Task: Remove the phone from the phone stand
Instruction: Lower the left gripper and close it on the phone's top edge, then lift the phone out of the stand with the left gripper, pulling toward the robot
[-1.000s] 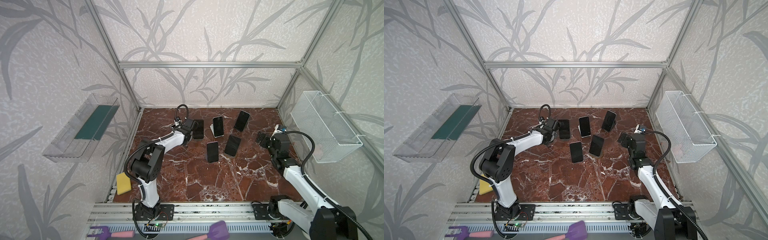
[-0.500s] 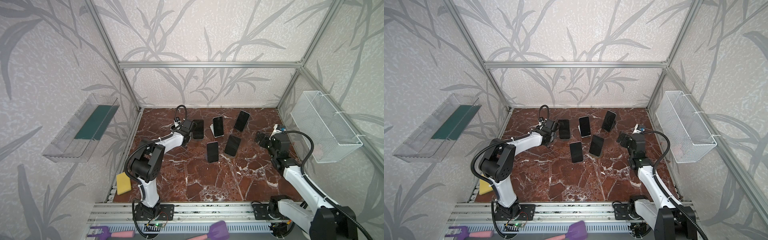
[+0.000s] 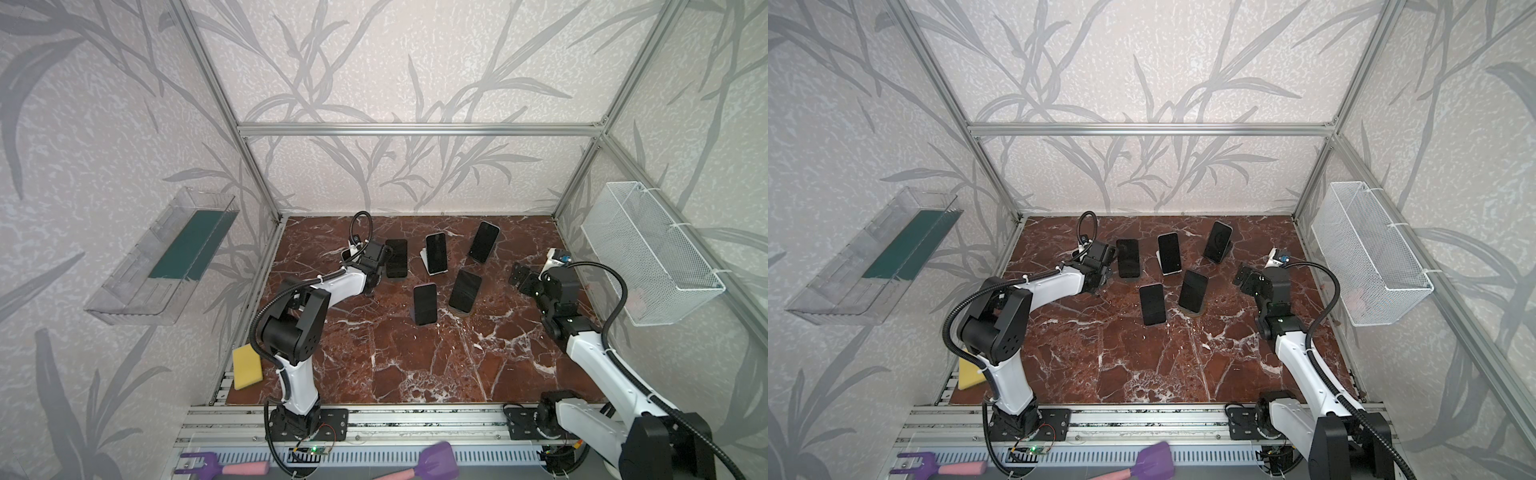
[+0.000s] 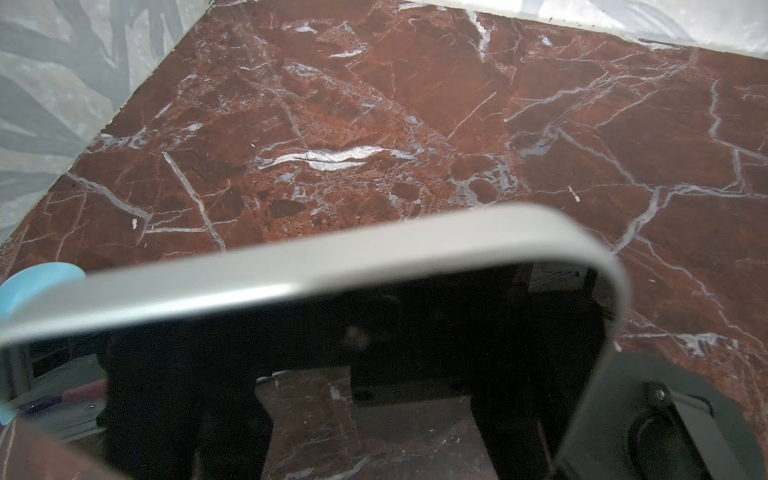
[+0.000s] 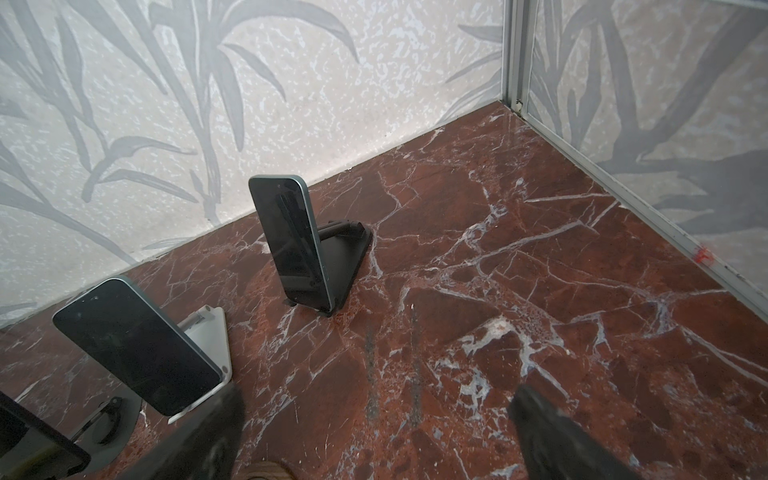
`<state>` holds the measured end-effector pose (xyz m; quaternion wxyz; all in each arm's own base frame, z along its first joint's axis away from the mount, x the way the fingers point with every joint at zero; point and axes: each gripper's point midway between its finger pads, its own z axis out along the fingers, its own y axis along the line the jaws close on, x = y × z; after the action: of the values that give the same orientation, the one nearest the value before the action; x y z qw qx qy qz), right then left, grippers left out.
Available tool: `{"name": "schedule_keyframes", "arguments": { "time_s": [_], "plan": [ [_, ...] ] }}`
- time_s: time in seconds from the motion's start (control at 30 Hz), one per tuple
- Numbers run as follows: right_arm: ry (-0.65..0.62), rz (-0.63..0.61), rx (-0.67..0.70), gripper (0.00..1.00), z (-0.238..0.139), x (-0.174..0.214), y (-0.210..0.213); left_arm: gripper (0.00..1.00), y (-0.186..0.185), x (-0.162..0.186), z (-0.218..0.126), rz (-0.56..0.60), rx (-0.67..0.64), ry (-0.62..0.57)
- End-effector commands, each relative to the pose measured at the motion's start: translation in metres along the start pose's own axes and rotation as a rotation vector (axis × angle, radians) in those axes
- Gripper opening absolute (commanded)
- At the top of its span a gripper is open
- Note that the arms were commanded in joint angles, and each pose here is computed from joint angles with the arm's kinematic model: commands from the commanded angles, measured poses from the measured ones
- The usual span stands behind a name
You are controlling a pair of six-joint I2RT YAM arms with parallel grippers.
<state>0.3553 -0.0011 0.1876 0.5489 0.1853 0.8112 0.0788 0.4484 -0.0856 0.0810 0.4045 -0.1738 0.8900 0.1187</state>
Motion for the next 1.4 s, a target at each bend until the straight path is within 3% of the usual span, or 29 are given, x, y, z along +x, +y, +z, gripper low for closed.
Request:
{"name": "schedule_keyframes", "arguments": {
  "time_s": [0.0,0.3,0.57,0.97,1.37],
  "plan": [
    [-0.015,0.003,0.002,0.99,0.000,-0.001,0.000,0.83,0.002,-0.008,-0.003,0.008,0.014,-0.031],
    [-0.015,0.001,0.008,0.99,0.000,-0.001,-0.001,0.68,0.000,-0.009,-0.001,0.018,0.025,-0.040],
    [-0.020,0.002,0.006,0.99,-0.001,-0.002,-0.001,0.65,0.003,-0.012,-0.008,0.015,0.037,-0.050],
    [-0.022,0.002,0.003,0.99,-0.001,-0.002,-0.001,0.57,-0.006,-0.045,-0.051,0.049,0.185,-0.103],
    [-0.027,0.020,-0.023,0.99,0.000,-0.001,0.003,0.54,0.016,-0.074,-0.085,0.040,0.208,-0.152]
  ]
}}
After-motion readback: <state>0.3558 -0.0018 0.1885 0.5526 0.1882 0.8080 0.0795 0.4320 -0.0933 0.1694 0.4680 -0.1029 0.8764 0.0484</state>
